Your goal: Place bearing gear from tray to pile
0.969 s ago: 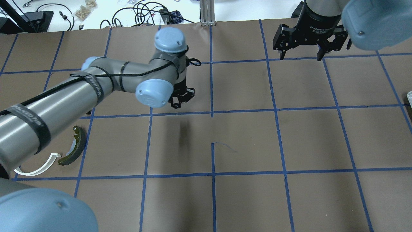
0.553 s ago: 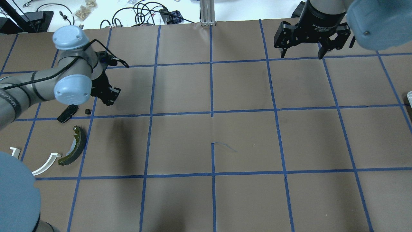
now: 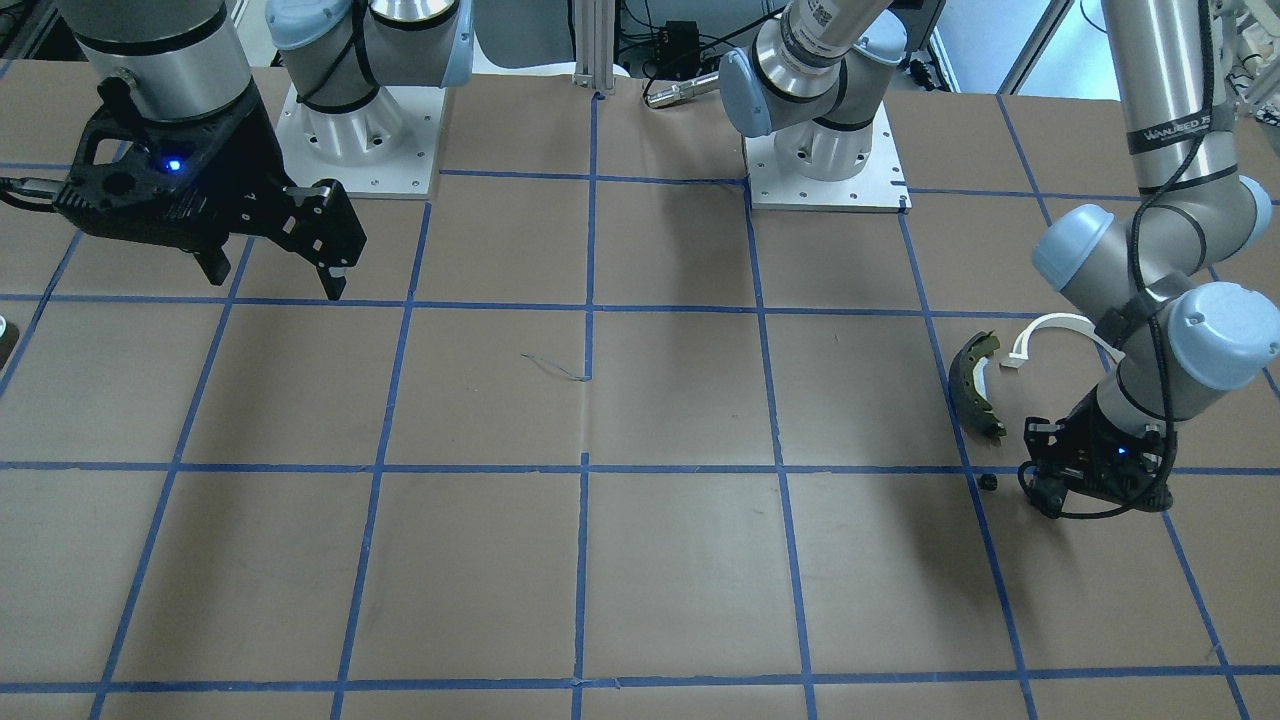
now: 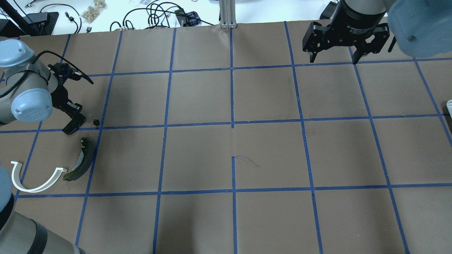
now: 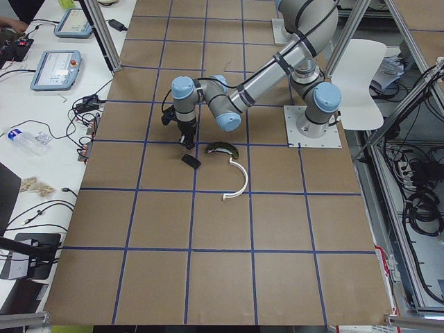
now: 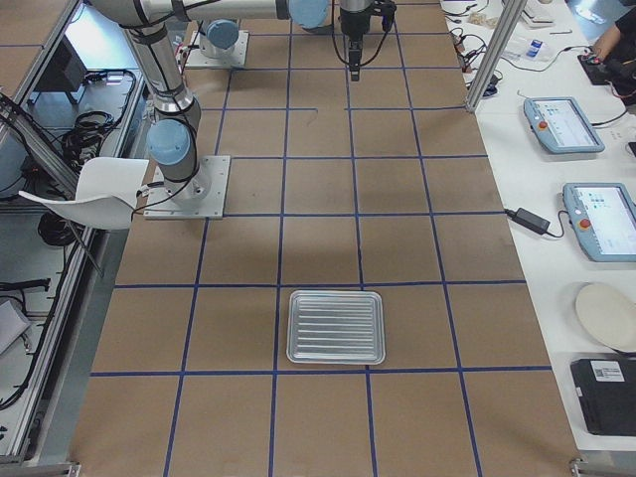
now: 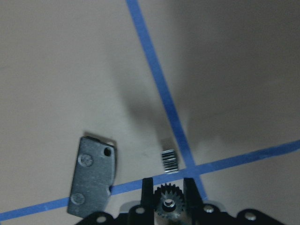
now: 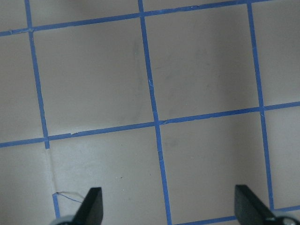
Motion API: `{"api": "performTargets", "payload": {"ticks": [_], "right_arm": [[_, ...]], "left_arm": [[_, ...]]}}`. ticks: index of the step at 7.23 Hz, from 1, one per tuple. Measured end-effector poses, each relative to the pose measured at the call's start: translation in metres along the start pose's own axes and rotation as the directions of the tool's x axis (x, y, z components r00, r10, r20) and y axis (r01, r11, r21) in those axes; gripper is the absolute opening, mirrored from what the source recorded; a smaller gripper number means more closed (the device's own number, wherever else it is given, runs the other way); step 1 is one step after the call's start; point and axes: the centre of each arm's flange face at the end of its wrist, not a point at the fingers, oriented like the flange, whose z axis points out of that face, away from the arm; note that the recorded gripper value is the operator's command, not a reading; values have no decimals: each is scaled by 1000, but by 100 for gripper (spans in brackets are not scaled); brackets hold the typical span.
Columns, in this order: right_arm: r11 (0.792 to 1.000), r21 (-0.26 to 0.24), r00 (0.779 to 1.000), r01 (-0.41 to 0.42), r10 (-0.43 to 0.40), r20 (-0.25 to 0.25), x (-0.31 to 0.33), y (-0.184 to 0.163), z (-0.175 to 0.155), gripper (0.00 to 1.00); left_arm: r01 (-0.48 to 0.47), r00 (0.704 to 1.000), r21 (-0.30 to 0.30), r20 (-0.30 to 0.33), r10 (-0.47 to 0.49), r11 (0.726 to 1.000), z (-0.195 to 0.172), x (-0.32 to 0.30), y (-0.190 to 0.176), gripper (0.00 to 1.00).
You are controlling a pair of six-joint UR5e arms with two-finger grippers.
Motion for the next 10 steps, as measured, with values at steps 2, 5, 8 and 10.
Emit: {"api": "performTargets", "payload": {"ticks": [2,5,8,10], "right_arm": [[1000,8,1000,0,0,1,0,1,-4,100],[1000,8,1000,0,0,0,1,2,-5,100],[1000,5,1000,1,-1,0,1,2,-5,100],[1000,7,1000,1,-1,1,0,2,-5,100]], "left_arm": [[-4,1000,17,-27,4,1000,21,-14,6,23],[10,999,16,-52,-9,1000,37,-15,6,92],[44,997,73,-60,-40,996,-8,9,-16,92],[112,990,88,-99,-103,990,-86,73,-52,100]]}}
